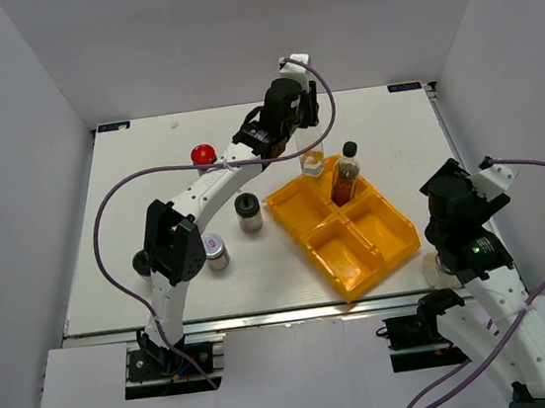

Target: Organize the condiment bottles

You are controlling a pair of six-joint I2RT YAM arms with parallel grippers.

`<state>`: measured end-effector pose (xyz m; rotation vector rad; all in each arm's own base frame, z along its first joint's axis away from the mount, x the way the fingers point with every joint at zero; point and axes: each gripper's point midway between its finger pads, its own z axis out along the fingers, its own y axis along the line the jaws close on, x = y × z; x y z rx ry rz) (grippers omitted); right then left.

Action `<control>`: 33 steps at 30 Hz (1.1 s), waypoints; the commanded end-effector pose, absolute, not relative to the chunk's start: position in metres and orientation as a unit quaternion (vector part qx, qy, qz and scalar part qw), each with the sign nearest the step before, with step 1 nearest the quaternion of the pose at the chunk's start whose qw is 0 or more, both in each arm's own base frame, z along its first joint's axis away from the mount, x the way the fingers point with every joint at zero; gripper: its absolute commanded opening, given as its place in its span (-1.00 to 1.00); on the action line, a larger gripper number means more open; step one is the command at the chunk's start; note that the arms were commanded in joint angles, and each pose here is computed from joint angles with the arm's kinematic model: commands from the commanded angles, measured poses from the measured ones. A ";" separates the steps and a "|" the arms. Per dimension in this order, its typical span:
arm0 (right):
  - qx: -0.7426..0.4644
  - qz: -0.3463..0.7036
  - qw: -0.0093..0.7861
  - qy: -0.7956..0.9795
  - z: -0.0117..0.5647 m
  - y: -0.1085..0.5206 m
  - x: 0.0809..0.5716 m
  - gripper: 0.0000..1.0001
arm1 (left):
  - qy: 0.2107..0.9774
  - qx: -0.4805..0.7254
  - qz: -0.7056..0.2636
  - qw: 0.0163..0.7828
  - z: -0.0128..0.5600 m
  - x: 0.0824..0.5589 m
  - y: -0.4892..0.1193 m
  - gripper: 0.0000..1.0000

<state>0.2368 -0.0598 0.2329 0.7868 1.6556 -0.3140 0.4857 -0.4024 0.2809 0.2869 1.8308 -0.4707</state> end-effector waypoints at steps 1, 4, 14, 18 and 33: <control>0.365 -0.134 0.605 0.695 0.245 -0.066 0.233 0.79 | 0.720 0.112 -0.286 0.622 0.366 0.462 -0.407 -1.00; 0.365 -0.136 0.603 0.697 0.242 -0.066 0.232 0.79 | 0.718 0.116 -0.297 0.619 0.364 0.460 -0.411 -1.00; 0.368 -0.138 0.601 0.696 0.241 -0.068 0.230 0.79 | 0.708 0.142 -0.320 0.614 0.378 0.449 -0.419 -1.00; 0.369 -0.140 0.601 0.695 0.241 -0.068 0.230 0.79 | 0.722 0.157 -0.308 0.600 0.363 0.444 -0.423 -1.00; 0.379 -0.159 0.571 0.711 0.228 -0.071 0.225 0.79 | 0.737 0.181 -0.273 0.591 0.314 0.426 -0.426 0.04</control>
